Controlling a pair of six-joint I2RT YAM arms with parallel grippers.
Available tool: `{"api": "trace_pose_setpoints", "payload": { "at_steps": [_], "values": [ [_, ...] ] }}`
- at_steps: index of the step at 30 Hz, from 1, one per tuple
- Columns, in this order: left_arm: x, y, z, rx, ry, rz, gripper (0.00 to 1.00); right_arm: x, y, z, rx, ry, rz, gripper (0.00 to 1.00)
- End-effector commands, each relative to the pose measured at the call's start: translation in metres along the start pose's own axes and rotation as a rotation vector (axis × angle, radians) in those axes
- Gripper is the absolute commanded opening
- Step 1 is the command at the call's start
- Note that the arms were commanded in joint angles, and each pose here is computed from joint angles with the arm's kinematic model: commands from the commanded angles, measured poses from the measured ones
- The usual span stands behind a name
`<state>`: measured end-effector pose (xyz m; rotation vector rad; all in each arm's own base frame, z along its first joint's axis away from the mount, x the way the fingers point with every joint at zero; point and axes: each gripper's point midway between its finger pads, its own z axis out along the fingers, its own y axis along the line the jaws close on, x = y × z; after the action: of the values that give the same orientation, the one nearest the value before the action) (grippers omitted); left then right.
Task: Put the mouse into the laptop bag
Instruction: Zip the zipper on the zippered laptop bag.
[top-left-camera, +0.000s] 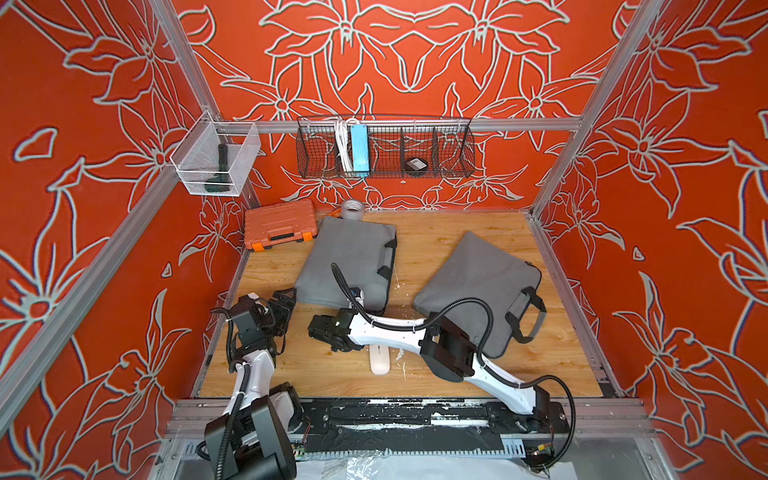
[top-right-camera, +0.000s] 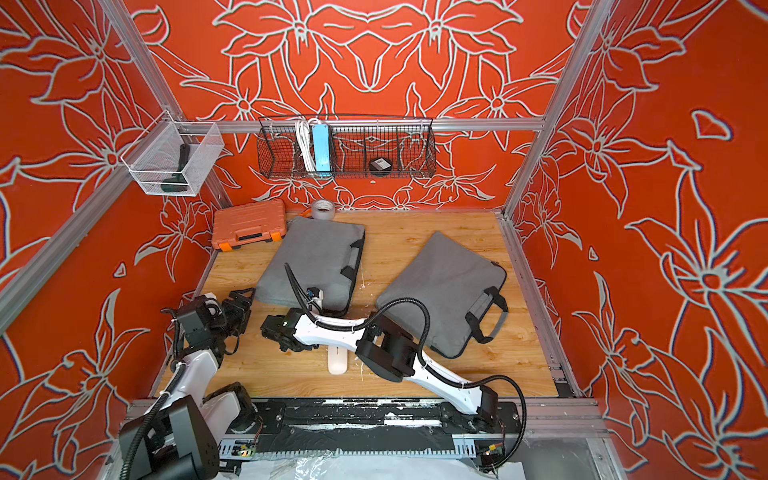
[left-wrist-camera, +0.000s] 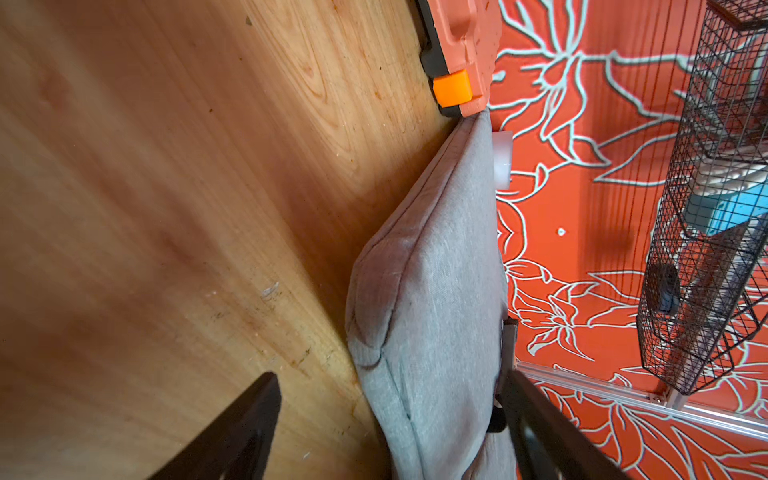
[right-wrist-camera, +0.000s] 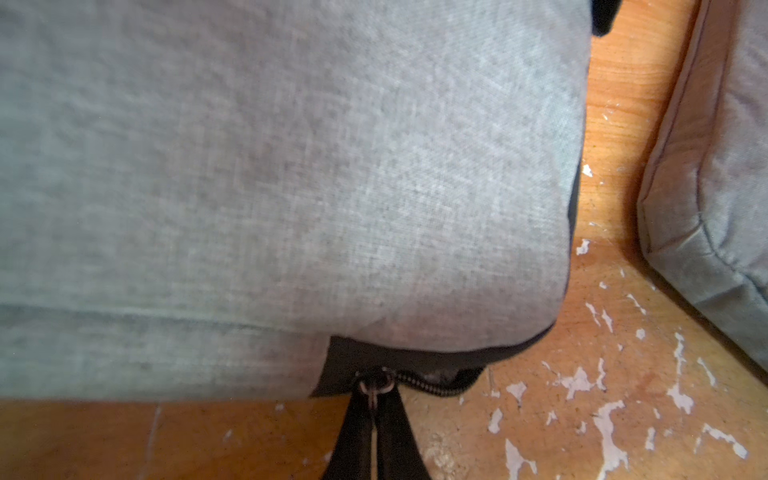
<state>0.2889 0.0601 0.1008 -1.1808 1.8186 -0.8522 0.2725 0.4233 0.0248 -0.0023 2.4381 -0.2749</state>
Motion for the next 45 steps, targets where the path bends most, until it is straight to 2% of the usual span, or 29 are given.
{"api": "trace_pose_setpoints", "payload": {
  "at_steps": [1, 5, 11, 15, 19, 24, 27, 33, 36, 37, 45],
  "values": [
    [0.004, -0.004, 0.0, 0.043, 0.021, -0.003, 0.85, 0.025, 0.006, 0.014, -0.048, 0.083, -0.033, 0.0],
    [0.017, -0.017, -0.001, 0.14, 0.082, -0.012, 0.85, 0.014, 0.025, -0.006, -0.269, 0.055, -0.036, 0.0],
    [0.041, -0.01, -0.003, 0.176, 0.172, -0.111, 0.88, -0.007, 0.041, -0.047, -0.53, -0.012, -0.09, 0.0],
    [0.055, 0.006, 0.003, 0.132, 0.21, -0.17, 0.9, -0.006, 0.053, -0.061, -0.63, -0.003, -0.126, 0.0],
    [0.058, 0.002, 0.006, 0.139, 0.212, -0.15, 0.91, -0.001, 0.065, -0.07, -0.715, 0.018, -0.136, 0.0],
    [0.058, -0.009, 0.008, 0.177, 0.219, -0.12, 0.9, 0.005, 0.068, -0.072, -0.732, 0.022, -0.168, 0.0],
    [0.057, -0.011, 0.01, 0.177, 0.22, -0.11, 0.78, 0.009, 0.067, -0.073, -0.737, 0.01, -0.208, 0.0],
    [0.05, -0.001, 0.023, 0.104, 0.221, -0.093, 0.29, 0.015, 0.061, -0.076, -0.77, -0.012, -0.248, 0.0],
    [0.049, 0.006, 0.033, 0.075, 0.247, -0.099, 0.04, 0.016, 0.051, -0.072, -0.739, -0.027, -0.262, 0.0],
    [0.05, 0.01, 0.036, 0.058, 0.259, -0.107, 0.0, 0.017, 0.046, -0.069, -0.717, -0.03, -0.267, 0.0],
    [0.055, 0.045, 0.046, -0.042, 0.3, -0.196, 0.0, 0.015, 0.01, -0.044, -0.61, -0.034, -0.254, 0.0]
  ]
}}
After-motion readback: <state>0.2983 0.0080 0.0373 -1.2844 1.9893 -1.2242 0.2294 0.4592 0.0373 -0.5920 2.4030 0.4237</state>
